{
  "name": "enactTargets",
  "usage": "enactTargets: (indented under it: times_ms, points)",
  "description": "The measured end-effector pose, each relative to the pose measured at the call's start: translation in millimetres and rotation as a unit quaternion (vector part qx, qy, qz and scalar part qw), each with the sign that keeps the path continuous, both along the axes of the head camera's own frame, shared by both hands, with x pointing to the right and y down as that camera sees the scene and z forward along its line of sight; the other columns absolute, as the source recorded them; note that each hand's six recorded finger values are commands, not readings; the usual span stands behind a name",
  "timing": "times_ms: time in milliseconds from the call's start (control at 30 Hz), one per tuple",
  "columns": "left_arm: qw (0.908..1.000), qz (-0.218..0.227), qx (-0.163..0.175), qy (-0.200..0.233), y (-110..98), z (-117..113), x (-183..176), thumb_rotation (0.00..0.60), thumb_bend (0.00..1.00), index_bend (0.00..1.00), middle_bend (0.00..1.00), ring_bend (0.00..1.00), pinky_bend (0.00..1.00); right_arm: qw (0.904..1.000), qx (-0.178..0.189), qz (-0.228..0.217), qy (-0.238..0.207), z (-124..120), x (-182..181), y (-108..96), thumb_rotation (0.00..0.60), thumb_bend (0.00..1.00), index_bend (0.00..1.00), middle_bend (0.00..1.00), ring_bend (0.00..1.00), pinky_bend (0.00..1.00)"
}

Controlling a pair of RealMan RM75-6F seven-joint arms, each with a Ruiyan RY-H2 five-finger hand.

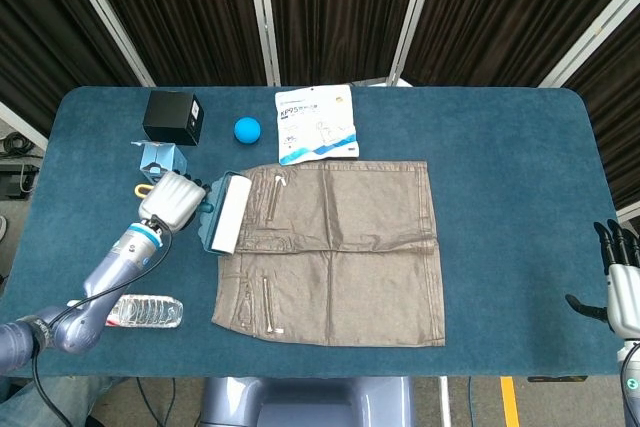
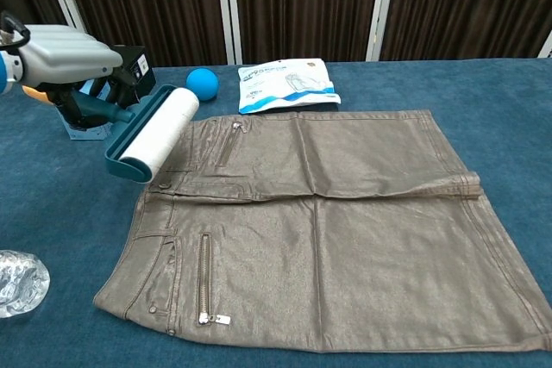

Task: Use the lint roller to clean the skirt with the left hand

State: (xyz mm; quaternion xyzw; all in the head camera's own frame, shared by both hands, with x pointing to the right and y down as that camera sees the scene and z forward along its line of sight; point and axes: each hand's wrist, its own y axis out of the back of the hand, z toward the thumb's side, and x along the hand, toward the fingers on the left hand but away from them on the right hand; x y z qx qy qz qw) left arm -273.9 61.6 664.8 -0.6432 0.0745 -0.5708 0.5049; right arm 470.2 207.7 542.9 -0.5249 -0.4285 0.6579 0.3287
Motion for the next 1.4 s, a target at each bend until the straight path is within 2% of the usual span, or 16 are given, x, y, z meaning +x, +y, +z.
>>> enactTargets:
  times_ms: [233,533,733,833,1133,1400]
  points:
    - [0.9993,0.029,-0.018,-0.012,6.0,11.8,23.1,0.6,0.85,0.64,0.46,0.45,0.49,0.9999,-0.001,0.01,0.002,0.8,6.0,-1.2,0.6,0.0,0.0,0.0,0.0,0.0]
    - [0.9962,0.08,-0.016,-0.031,15.6,16.5,45.8,0.6,0.85,0.64,0.46,0.45,0.49,0.9998,-0.003,0.019,0.001,1.3,11.6,-2.2,0.6,0.0,0.0,0.0,0.0,0.0]
    - [0.9909,0.128,-0.005,-0.041,23.8,18.1,74.9,0.6,0.86,0.64,0.46,0.45,0.49,0.9997,0.002,0.024,-0.005,-0.9,14.6,-4.0,0.6,0.0,0.0,0.0,0.0,0.0]
    - [0.9857,0.162,0.007,-0.045,32.5,18.5,98.7,0.6,0.86,0.64,0.46,0.45,0.49,0.9996,0.004,0.027,-0.007,-2.2,16.2,-4.5,0.6,0.0,0.0,0.0,0.0,0.0]
    - [0.9745,0.221,0.016,-0.035,60.3,15.5,158.1,0.6,0.86,0.64,0.46,0.45,0.49,0.9993,0.008,0.034,-0.013,-5.7,21.0,-5.0,0.6,0.0,0.0,0.0,0.0,0.0]
    - [0.9678,0.251,0.01,-0.021,83.5,11.9,200.5,0.6,0.86,0.65,0.46,0.45,0.49,0.999,0.015,0.04,-0.016,-10.7,25.8,-5.1,0.6,0.0,0.0,0.0,0.0,0.0]
